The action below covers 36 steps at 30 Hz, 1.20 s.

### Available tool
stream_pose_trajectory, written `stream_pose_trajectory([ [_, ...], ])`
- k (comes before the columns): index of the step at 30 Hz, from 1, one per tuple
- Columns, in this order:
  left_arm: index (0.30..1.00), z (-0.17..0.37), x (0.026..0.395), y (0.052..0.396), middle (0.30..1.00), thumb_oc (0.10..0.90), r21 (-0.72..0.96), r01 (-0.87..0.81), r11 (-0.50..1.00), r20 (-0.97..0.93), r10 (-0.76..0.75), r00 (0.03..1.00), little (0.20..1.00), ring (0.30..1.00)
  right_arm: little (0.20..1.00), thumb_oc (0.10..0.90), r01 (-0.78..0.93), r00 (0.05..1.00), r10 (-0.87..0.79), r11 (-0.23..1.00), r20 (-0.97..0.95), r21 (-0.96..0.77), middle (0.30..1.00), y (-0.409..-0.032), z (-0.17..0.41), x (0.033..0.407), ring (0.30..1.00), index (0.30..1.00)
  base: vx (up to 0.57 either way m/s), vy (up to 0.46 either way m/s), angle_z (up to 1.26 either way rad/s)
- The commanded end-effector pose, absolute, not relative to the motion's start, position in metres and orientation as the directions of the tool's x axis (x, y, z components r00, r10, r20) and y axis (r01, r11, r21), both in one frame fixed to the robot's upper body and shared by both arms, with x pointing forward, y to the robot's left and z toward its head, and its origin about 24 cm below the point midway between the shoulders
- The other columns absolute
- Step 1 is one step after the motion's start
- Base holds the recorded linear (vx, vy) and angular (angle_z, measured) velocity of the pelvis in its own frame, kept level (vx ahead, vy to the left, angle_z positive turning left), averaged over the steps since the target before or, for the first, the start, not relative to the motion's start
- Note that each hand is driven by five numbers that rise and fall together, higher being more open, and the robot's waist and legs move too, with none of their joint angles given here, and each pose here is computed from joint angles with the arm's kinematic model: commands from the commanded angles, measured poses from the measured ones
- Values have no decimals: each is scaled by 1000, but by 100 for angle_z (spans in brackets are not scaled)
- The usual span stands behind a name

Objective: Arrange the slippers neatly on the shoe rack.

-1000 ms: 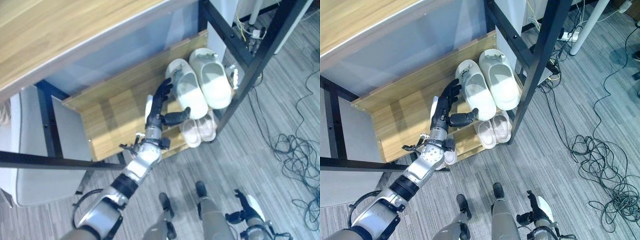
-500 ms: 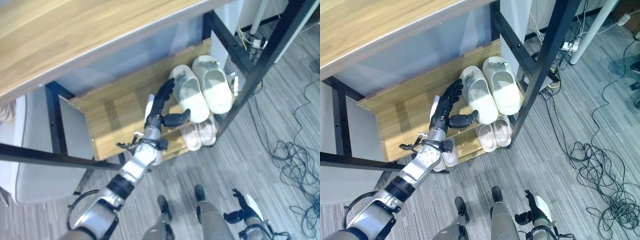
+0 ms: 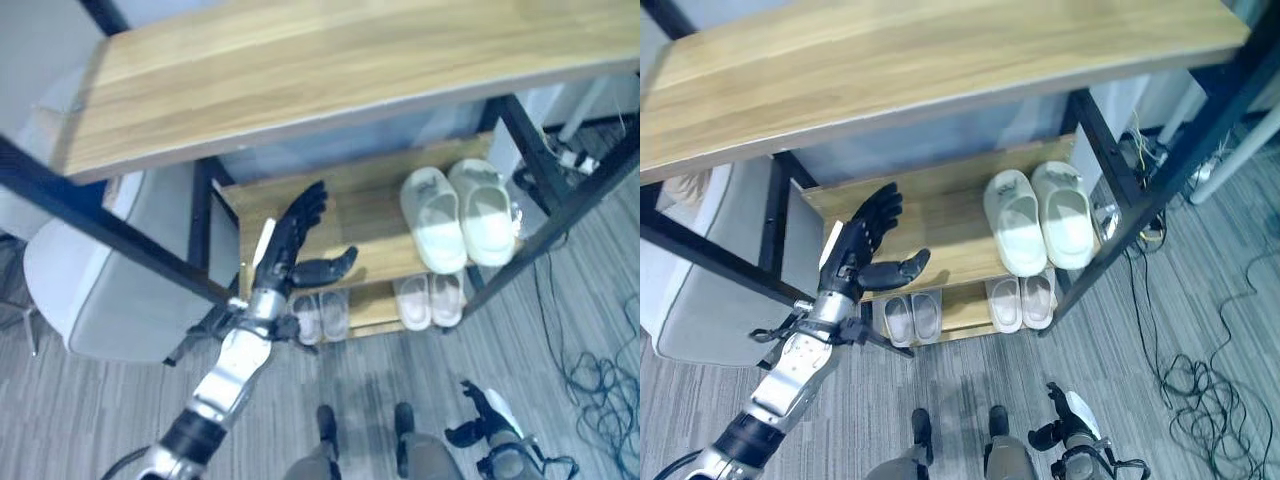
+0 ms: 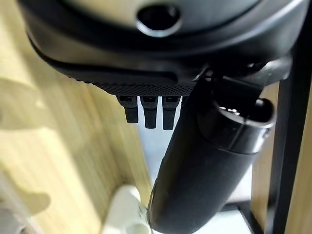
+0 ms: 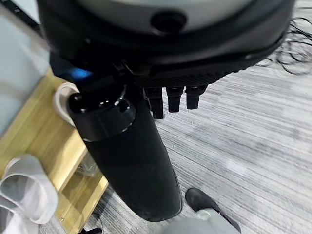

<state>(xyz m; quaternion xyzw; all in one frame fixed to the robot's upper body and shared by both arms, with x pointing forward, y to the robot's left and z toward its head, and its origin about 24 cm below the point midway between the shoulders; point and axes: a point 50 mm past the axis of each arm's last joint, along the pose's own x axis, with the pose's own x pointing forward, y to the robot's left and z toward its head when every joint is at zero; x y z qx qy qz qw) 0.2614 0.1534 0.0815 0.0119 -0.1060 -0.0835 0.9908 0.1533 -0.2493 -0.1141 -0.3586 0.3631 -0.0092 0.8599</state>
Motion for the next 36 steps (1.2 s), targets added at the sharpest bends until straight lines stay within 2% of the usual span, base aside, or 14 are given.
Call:
stream_pose_trajectory([
  [1,900,116,257,162,900,800,-5,212,977,392,-193,900,900,900,900,800,-247,735,-261,756,-626,-606,900,-245,-118,144,900,900,16,11,47],
  [6,900,54,229,183,900,800,0,208,978,97,-207,974,900,900,900,800,-296,694,-259,748,-672,-594,900,-245,-125,140,900,900,8,35,35],
  [7,900,54,229,183,900,800,1,208,978,96,-207,974,900,900,900,800,-297,694,-258,748,-672,-593,900,-245,-126,140,900,900,23,24,32],
  [8,900,38,221,192,900,800,73,219,973,4,-219,976,900,900,900,800,-308,679,-257,750,-687,-586,900,-245,-128,138,900,900,22,30,30],
  [13,900,-11,203,216,900,800,170,180,969,-237,-137,962,900,900,900,800,-349,635,-260,744,-727,-570,900,-245,-135,130,900,900,18,44,18],
  [15,900,-19,201,219,900,800,201,179,963,-277,-119,954,900,900,900,800,-353,622,-265,745,-737,-566,900,-246,-136,128,900,900,12,41,6],
  [18,900,-55,186,234,900,800,288,160,944,-434,-20,900,900,900,900,800,-362,583,-276,754,-764,-549,900,-244,-142,121,900,900,4,69,1],
  [24,900,-99,165,244,900,800,371,144,917,-609,123,784,900,900,900,800,-379,530,-298,754,-794,-536,900,-246,-147,115,900,900,7,66,-7],
  [27,900,-118,152,247,900,800,386,126,914,-683,191,704,900,900,900,800,-380,506,-308,759,-806,-529,900,-245,-150,113,900,900,-2,55,-9],
  [28,900,-118,153,246,900,800,386,126,914,-682,191,706,900,900,900,800,-380,506,-309,758,-805,-530,900,-245,-149,114,900,900,3,56,-14],
  [32,900,-140,128,254,900,800,442,151,884,-775,292,560,900,900,900,800,-370,466,-333,769,-820,-522,900,-247,-152,109,900,900,5,48,-16],
  [36,900,-145,117,257,900,800,445,131,886,-800,328,502,900,900,900,800,-363,449,-344,773,-825,-520,900,-250,-152,107,900,900,7,31,-12],
])
